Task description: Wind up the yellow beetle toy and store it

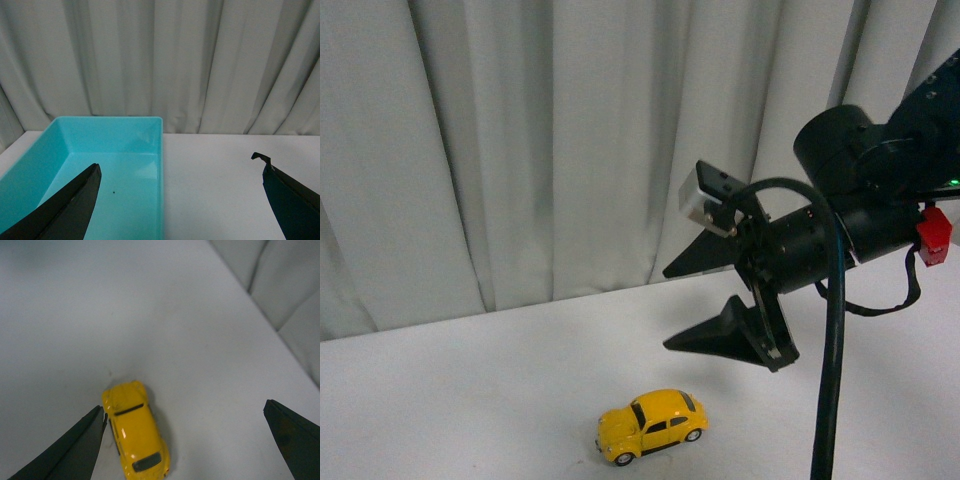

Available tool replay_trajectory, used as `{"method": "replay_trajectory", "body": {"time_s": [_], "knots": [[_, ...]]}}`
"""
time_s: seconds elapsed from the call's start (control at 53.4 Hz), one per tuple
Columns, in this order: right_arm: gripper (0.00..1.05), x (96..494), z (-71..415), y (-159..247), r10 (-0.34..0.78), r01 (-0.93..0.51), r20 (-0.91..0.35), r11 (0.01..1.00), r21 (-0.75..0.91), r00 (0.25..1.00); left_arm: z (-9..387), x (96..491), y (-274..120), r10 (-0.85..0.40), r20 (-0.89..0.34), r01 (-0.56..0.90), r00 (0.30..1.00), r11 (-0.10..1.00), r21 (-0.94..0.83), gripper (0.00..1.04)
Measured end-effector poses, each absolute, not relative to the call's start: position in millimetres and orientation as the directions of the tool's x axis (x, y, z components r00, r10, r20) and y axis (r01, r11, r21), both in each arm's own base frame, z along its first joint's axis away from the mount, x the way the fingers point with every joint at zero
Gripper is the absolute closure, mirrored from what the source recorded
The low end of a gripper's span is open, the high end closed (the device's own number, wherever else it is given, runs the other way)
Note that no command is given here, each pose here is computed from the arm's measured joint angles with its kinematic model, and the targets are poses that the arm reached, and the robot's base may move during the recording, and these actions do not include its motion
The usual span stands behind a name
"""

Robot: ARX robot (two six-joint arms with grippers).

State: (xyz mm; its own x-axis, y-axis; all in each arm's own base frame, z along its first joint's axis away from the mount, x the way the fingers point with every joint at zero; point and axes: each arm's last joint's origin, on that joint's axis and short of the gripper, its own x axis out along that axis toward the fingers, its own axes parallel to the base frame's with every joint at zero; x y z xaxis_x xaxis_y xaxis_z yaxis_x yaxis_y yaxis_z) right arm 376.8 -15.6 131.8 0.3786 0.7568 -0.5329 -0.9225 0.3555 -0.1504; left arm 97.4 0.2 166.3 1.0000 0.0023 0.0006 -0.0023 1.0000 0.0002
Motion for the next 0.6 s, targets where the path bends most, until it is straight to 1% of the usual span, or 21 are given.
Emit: {"method": "replay_trajectory", "body": {"time_s": [0.019,0.056,0.094,0.112,0.131,0.187,0.206,0.243,0.262,0.299,0.449,0.599], "knots": [[0.07,378,129,-15,0.759,-0.933,-0.546,0.328,-0.149,0.354,166,97,0,0.002,0.001,-0.002,1.000,1.000,0.000,0.07],[0.07,378,126,-15,0.760,-0.943,-0.560,0.296,-0.154,0.330,166,97,0,0.002,0.001,-0.002,1.000,1.000,0.000,0.07],[0.07,378,122,-14,0.762,-0.959,-0.585,0.250,-0.131,0.278,166,97,0,0.002,0.001,-0.002,1.000,1.000,0.000,0.07],[0.07,378,121,-14,0.763,-0.963,-0.589,0.236,-0.128,0.265,166,97,0,0.002,0.001,-0.002,1.000,1.000,0.000,0.07],[0.07,377,118,-12,0.764,-0.971,-0.599,0.200,-0.132,0.239,166,97,0,0.002,0.001,-0.002,1.000,1.000,0.000,0.07],[0.07,377,113,-12,0.756,-0.981,-0.625,0.153,-0.118,0.193,166,97,0,0.002,0.001,-0.002,1.000,1.000,0.000,0.07],[0.07,376,111,-10,0.753,-0.985,-0.636,0.119,-0.124,0.171,166,97,0,0.002,0.001,-0.002,1.000,1.000,0.000,0.07],[0.07,376,109,-10,0.749,-0.988,-0.646,0.095,-0.122,0.151,166,97,0,0.002,0.001,-0.002,1.000,1.000,0.000,0.07],[0.07,375,105,-9,0.747,-0.990,-0.653,0.062,-0.125,0.130,166,97,0,0.002,0.001,-0.002,1.000,1.000,0.000,0.07],[0.07,376,101,-7,0.743,-0.992,-0.661,0.031,-0.122,0.104,166,97,0,0.003,0.001,-0.003,1.000,1.000,0.000,0.07],[0.07,382,92,-2,0.735,-0.991,-0.674,-0.020,-0.130,0.073,166,97,0,0.002,0.001,-0.002,1.000,1.000,0.000,0.07],[0.07,393,80,4,0.720,-0.985,-0.690,-0.059,-0.163,0.071,166,97,0,0.002,0.001,-0.002,1.000,1.000,0.000,0.07]]}}
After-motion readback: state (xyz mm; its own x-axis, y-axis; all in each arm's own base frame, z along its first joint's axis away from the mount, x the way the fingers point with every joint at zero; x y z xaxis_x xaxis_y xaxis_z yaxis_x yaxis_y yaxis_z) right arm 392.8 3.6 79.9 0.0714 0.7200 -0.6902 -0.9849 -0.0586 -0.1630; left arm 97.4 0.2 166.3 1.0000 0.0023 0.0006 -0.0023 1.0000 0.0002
